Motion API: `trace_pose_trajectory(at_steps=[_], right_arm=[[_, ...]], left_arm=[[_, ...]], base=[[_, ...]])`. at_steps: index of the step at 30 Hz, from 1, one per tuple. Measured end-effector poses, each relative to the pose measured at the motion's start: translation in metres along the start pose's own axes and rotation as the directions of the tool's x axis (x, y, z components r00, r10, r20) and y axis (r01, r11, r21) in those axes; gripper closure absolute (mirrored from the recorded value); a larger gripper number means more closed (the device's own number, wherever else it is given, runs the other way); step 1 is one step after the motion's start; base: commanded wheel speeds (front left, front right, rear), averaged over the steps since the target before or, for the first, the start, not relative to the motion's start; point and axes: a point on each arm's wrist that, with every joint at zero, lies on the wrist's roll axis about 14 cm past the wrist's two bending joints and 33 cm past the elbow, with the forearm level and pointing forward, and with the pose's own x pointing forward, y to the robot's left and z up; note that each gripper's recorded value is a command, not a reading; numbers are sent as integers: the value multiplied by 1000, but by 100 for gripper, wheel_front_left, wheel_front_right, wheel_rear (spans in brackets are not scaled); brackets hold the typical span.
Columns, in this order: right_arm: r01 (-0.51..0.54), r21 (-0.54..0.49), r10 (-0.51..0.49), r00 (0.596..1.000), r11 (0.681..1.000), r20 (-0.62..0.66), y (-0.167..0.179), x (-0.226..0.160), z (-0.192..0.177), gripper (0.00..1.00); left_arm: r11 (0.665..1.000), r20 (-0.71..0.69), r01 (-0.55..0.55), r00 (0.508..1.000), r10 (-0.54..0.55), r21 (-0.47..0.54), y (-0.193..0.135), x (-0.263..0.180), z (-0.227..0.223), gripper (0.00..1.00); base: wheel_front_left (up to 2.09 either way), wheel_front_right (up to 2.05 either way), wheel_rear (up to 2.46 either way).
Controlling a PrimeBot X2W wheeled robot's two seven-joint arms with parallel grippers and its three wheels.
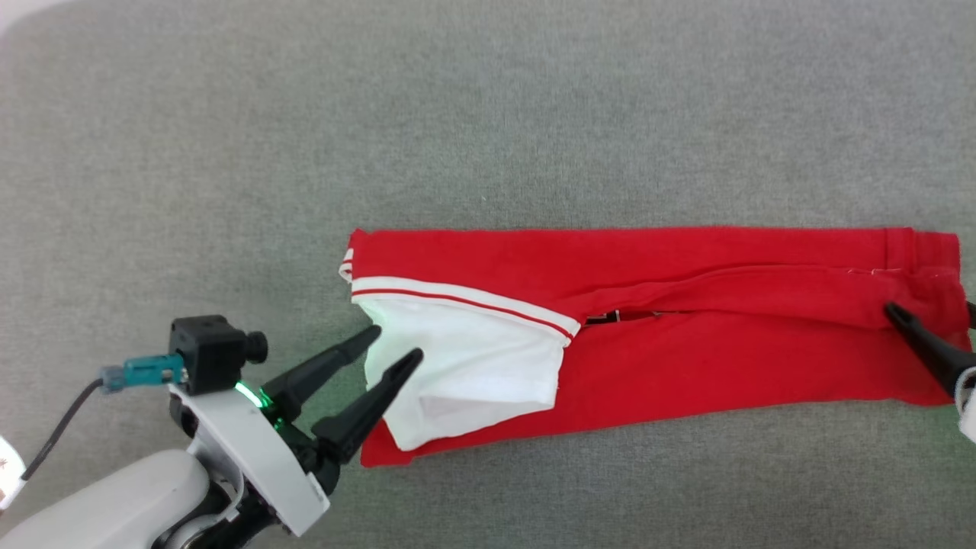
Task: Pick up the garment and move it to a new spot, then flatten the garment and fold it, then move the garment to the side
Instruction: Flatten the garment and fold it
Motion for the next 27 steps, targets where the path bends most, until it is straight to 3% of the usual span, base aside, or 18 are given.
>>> trace_pose_trajectory(at_steps=[7,14,23,27], right_arm=[[51,9,-50,998,999,-40,-16,-21,2,0],[77,24,-73,988,997,-133,-26,-24,-6,0],[81,33,-73,977,996,-202,-25,-18,-6,0],[82,39,-69,966,996,-248,-21,-15,-11,0]], left_arm=[[988,172,-153,973,152,-10,14,-13,32,0],[942,193,-335,924,332,-16,39,-45,0,0],[894,280,-440,851,444,-80,52,-82,-6,0],[865,346,-498,802,487,-64,59,-101,6,0]], base=[[0,0,0],[0,0,0],[0,0,0],[0,0,0]])
